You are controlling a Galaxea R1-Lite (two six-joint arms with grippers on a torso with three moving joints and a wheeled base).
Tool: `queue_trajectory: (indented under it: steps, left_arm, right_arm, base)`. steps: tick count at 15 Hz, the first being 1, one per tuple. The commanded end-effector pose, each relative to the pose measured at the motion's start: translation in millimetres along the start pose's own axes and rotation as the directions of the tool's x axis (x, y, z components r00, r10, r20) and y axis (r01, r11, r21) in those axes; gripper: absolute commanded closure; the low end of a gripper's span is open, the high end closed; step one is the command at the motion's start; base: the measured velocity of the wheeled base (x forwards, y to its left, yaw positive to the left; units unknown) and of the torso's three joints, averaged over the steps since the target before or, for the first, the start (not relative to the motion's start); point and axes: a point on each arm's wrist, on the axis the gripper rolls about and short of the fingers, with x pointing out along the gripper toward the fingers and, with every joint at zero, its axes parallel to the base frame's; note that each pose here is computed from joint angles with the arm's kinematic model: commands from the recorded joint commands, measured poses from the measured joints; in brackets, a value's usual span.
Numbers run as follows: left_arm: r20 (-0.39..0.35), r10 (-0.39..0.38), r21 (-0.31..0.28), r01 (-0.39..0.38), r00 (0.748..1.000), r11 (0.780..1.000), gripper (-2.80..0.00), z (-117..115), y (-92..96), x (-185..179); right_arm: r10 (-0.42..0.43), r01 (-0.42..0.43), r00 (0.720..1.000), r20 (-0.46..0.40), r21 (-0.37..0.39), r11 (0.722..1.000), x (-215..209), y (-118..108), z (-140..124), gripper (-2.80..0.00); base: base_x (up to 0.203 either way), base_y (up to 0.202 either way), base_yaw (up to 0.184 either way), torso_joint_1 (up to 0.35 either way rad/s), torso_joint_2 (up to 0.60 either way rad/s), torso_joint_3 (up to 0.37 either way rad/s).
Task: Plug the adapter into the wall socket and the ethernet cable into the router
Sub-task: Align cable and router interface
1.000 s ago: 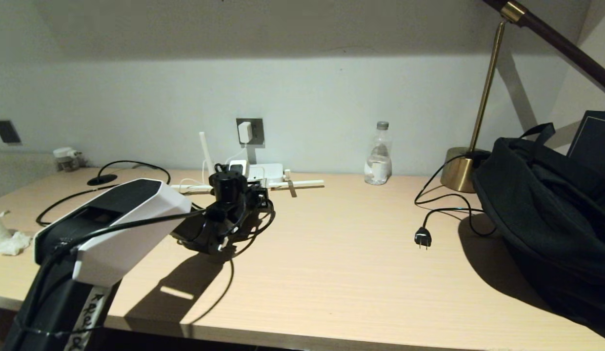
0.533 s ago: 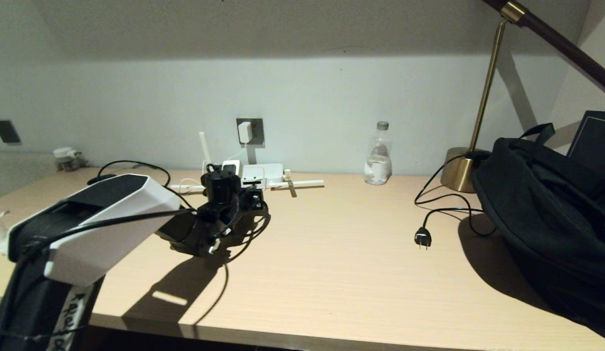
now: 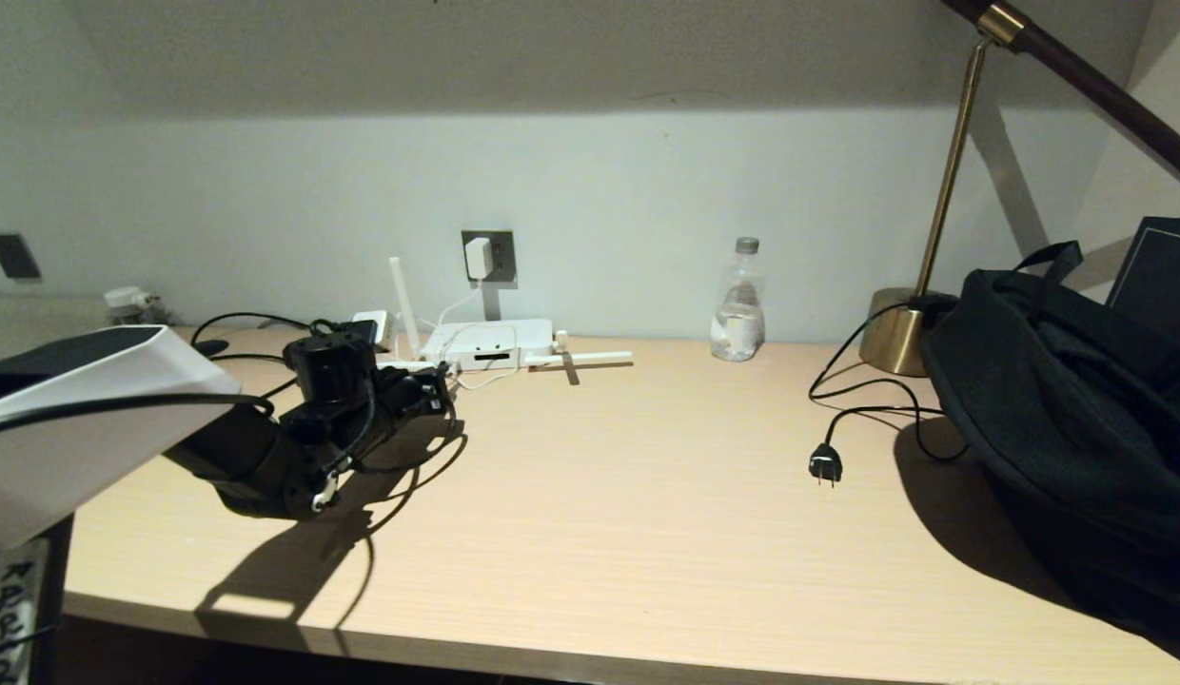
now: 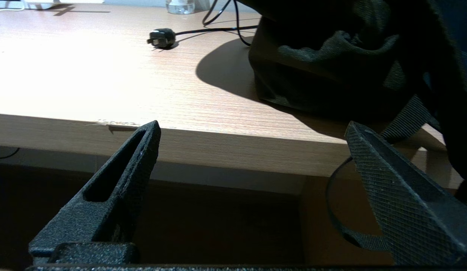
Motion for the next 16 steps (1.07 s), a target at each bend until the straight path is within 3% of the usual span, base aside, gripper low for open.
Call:
queue_trajectory:
  steps: [1, 4, 8, 16]
  left_arm:
    - [-0.006, -0.013, 0.001, 0.013, 1.0, 1.0, 0.0, -3, 2.3, 1]
    - [-0.005, -0.048, 0.064, 0.049, 0.999, 0.997, 0.0, -8, 2.3, 9]
    - [0.047, -0.055, 0.097, 0.05, 0.997, 0.994, 0.0, -2, 2.5, 32]
    - [-0.015, -0.049, 0.093, 0.05, 0.999, 0.994, 0.0, -4, 1.7, 39]
  right_arm:
    - [0.001, -0.001, 1.0, 0.0, 0.0, 1.0, 0, 0, 0, -2.8]
    - [0.001, -0.001, 1.0, 0.0, 0.0, 1.0, 0, 0, 0, -2.8]
    - [0.001, -0.001, 1.0, 0.0, 0.0, 1.0, 0, 0, 0, -2.8]
    - [0.001, -0.001, 1.0, -0.001, -0.002, 1.0, 0, 0, 0, -2.8]
  base:
    - [0.0, 0.0, 0.0, 0.0, 0.0, 0.0]
    - [0.0, 0.0, 0.0, 0.0, 0.0, 0.0]
    - [0.0, 0.0, 0.0, 0.0, 0.0, 0.0]
    - [0.0, 0.0, 0.0, 0.0, 0.0, 0.0]
